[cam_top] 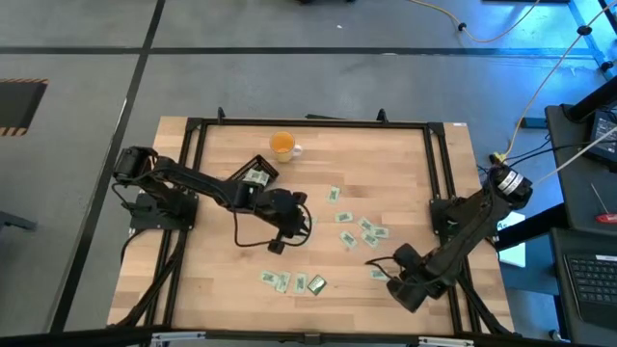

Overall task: Pick and place Stevia / Truvia into bins
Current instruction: Put the green stevia packet into the black bin

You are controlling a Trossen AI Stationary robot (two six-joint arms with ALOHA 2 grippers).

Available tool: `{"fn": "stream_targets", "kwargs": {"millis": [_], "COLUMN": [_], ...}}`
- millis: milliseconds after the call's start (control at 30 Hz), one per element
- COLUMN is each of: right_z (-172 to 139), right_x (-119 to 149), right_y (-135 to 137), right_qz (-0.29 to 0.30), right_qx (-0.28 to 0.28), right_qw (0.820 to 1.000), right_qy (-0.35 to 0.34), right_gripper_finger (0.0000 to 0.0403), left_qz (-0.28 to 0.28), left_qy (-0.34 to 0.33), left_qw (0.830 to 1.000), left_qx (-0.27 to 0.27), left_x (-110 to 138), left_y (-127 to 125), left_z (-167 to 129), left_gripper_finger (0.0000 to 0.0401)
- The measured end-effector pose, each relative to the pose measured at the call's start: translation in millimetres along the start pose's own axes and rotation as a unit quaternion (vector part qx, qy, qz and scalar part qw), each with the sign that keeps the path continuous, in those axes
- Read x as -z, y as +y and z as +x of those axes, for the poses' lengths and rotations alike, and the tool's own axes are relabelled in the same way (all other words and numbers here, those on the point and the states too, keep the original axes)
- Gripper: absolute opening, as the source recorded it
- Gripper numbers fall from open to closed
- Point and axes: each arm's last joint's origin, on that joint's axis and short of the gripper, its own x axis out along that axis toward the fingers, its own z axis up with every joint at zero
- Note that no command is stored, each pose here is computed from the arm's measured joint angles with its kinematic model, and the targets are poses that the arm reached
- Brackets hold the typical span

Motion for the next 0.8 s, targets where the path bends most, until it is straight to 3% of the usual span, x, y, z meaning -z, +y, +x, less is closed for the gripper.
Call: {"fn": "stream_targets", "kwargs": {"millis": [367, 800], "right_z": [34, 58], "right_x": [1, -1], "right_y": [-7, -15], "right_qz": [0.01, 0.009], "right_qx": [-0.031, -0.053], "right_qw": [0.999, 0.998], "right_qy": [0.008, 0.031], "right_gripper_finger": [0.012, 0.006], "left_qz": [0.001, 0.0], "left_qy": [-0.001, -0.002], "left_qw": [1.0, 1.0], "left_qx": [-0.001, -0.001], "left_x": [0, -1], "left_y": [-1, -1], "left_z": [0, 0], "left_gripper_finger": [0.0037, 0.0033]}}
